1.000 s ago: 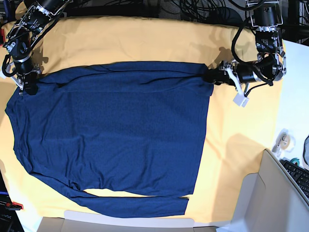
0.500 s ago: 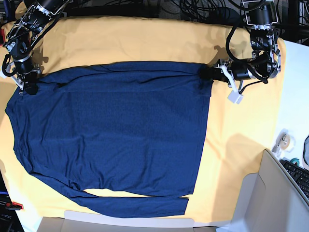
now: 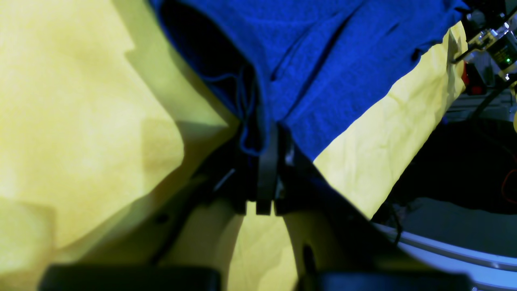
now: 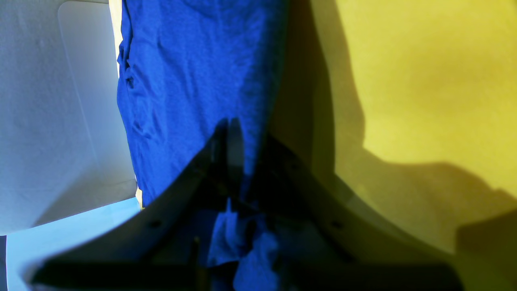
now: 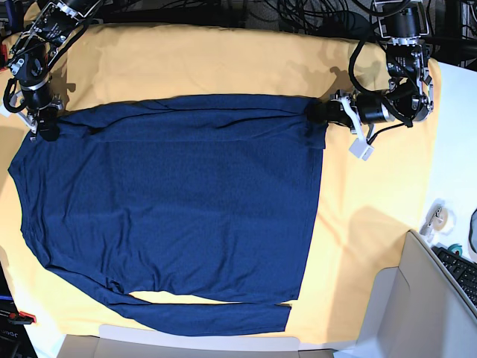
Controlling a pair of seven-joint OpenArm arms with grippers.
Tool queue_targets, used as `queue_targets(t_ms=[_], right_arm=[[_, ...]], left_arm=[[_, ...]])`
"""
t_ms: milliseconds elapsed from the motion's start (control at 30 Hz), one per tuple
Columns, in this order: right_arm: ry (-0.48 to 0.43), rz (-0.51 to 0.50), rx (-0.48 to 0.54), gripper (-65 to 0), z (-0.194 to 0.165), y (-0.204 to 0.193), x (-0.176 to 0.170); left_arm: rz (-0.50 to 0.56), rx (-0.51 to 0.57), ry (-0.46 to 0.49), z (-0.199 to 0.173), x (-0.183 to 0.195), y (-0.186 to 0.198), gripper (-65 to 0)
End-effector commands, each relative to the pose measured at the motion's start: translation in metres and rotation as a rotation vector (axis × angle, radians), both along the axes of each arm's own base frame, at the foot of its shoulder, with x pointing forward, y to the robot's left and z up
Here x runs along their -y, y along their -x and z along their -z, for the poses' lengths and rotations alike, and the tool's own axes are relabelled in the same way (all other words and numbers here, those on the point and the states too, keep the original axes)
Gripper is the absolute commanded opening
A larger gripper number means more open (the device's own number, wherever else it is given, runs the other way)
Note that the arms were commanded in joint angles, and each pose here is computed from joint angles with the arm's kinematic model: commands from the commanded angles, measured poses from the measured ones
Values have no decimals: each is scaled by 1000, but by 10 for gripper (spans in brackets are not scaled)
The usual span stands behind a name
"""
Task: Fold the T-shirt properly
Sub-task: 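Drag the held hem across the shirt toward the collar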
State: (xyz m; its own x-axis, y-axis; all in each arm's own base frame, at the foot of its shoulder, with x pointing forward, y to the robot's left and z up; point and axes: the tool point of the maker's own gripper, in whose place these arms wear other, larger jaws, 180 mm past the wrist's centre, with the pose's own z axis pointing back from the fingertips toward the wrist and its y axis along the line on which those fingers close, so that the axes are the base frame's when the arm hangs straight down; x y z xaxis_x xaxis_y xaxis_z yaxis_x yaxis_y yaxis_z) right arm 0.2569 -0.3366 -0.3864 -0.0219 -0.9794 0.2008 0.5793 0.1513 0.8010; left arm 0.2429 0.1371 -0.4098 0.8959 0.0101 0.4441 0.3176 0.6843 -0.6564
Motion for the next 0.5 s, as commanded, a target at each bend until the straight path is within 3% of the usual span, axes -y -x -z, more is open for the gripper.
queue_targets(t_ms=[0, 233, 467], right_arm=[[-19, 1, -38, -650, 9, 9, -2], [-20, -5, 32, -650, -12, 0, -3], [-15, -7, 82, -650, -26, -17, -3]], left_arm=[[5, 45, -4, -12, -4, -9, -650], [57, 195, -32, -50, 7, -24, -650], [55, 300, 82, -88, 20, -46, -650]])
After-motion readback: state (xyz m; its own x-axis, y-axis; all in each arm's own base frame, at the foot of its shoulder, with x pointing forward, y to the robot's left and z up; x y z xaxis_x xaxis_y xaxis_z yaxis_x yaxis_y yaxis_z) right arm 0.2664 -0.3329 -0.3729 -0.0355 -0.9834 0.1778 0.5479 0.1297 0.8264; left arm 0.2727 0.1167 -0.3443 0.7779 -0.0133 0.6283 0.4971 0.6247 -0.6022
